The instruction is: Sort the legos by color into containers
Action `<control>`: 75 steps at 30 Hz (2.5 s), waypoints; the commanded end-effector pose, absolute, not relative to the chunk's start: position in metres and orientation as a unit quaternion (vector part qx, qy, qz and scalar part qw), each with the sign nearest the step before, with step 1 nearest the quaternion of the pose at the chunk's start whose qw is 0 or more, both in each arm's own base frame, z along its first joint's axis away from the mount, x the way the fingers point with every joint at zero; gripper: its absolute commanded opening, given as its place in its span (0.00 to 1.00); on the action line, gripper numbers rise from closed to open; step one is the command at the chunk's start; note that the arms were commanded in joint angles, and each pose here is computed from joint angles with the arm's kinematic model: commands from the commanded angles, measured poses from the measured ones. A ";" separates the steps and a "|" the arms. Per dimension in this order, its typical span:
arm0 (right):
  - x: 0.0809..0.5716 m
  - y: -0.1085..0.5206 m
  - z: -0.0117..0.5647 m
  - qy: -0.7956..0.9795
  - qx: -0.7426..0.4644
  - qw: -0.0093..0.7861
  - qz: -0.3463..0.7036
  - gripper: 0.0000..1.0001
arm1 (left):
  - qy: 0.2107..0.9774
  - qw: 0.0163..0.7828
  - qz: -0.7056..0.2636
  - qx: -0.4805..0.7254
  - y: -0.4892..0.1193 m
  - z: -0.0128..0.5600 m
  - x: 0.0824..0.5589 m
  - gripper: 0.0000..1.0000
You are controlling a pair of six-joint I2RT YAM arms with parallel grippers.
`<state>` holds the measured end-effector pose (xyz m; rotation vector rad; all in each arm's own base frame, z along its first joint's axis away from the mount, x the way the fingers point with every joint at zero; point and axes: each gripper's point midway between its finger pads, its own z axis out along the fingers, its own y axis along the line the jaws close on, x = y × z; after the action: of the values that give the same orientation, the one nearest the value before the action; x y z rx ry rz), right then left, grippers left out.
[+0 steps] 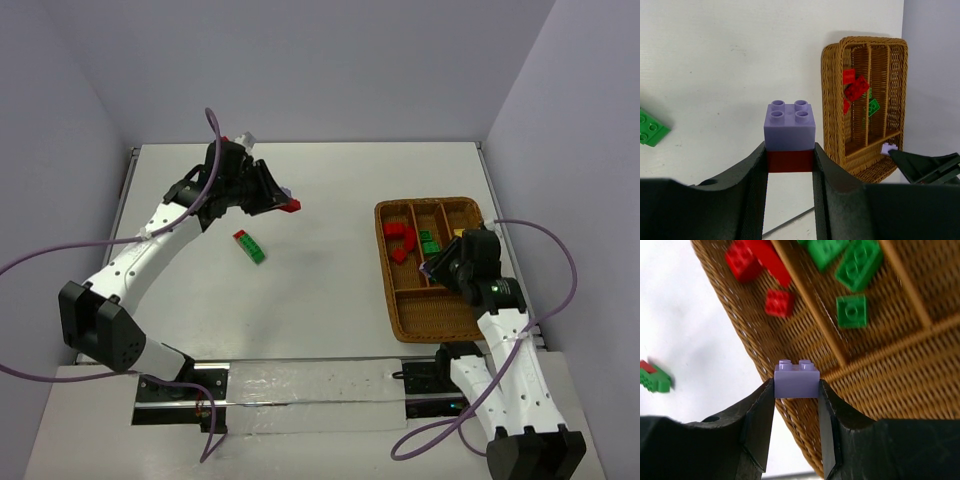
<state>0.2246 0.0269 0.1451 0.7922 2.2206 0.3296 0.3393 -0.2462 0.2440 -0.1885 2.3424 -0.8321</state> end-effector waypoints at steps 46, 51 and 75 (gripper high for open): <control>0.296 0.182 0.313 0.834 0.115 0.437 0.316 0.66 | 0.781 0.254 -0.515 0.245 -0.329 0.258 0.270 0.00; 0.319 0.217 0.325 0.834 0.123 0.430 0.323 0.67 | 0.787 0.250 -0.513 0.234 -0.334 0.256 0.270 0.00; 0.308 0.276 0.265 0.874 0.112 0.339 0.329 0.62 | 0.807 0.262 -0.481 0.220 -0.334 0.247 0.278 0.00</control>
<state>0.3096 0.2679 0.2641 0.2911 2.2845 0.8233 0.2723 -0.3315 0.2338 0.5748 2.2471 -1.3287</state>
